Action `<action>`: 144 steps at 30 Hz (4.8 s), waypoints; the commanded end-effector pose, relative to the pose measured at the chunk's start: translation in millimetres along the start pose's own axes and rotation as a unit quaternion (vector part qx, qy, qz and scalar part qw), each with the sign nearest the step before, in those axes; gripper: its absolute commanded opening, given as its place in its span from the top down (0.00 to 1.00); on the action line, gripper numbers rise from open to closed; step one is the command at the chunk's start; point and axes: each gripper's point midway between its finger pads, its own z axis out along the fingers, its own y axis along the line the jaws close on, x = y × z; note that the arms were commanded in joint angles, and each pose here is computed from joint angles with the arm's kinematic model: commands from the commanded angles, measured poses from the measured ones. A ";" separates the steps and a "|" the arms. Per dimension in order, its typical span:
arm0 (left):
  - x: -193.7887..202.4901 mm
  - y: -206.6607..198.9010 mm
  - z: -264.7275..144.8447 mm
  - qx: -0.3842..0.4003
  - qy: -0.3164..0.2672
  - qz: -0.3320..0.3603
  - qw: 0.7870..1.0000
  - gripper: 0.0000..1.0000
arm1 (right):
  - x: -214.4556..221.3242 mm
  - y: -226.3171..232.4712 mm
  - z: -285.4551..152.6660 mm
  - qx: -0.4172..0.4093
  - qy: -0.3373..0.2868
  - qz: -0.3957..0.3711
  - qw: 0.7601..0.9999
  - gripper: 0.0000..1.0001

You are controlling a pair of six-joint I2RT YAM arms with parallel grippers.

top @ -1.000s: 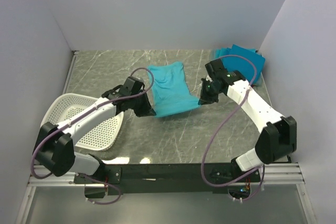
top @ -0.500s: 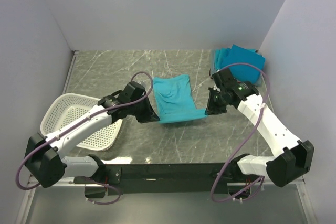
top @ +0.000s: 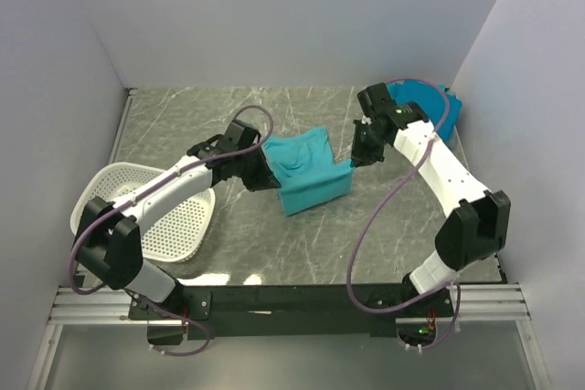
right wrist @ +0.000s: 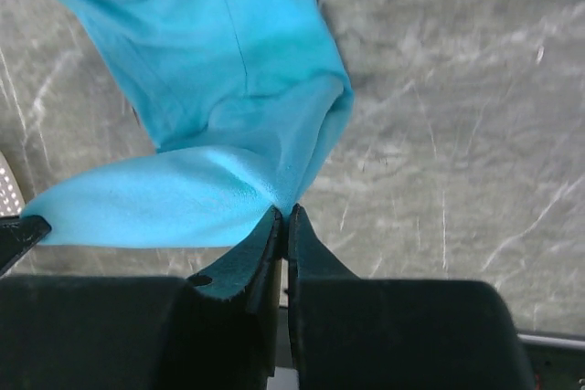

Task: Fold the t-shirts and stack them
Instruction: Fold the tshirt, then neatly place the folded tshirt to the corner

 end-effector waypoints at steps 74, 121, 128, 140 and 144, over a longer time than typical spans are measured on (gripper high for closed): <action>-118.0 52.7 105.3 0.005 0.001 0.019 1.000 0.32 | -106.0 33.0 112.3 -0.165 -0.001 -0.065 0.984 0.09; -68.8 123.6 159.8 -0.084 0.095 -0.010 0.992 0.91 | -17.3 53.3 207.2 -0.236 0.137 -0.073 0.959 0.23; -64.8 119.4 159.5 -0.074 0.098 -0.003 0.992 0.89 | -7.2 74.3 213.4 -0.225 0.137 -0.082 0.961 0.42; -118.5 67.4 109.1 -0.023 0.019 0.016 0.999 0.27 | -73.3 54.5 159.9 -0.139 0.036 -0.110 0.984 1.00; -141.5 51.9 85.4 0.004 -0.017 0.014 1.000 0.10 | -106.0 41.7 124.6 -0.102 -0.010 -0.132 0.986 1.00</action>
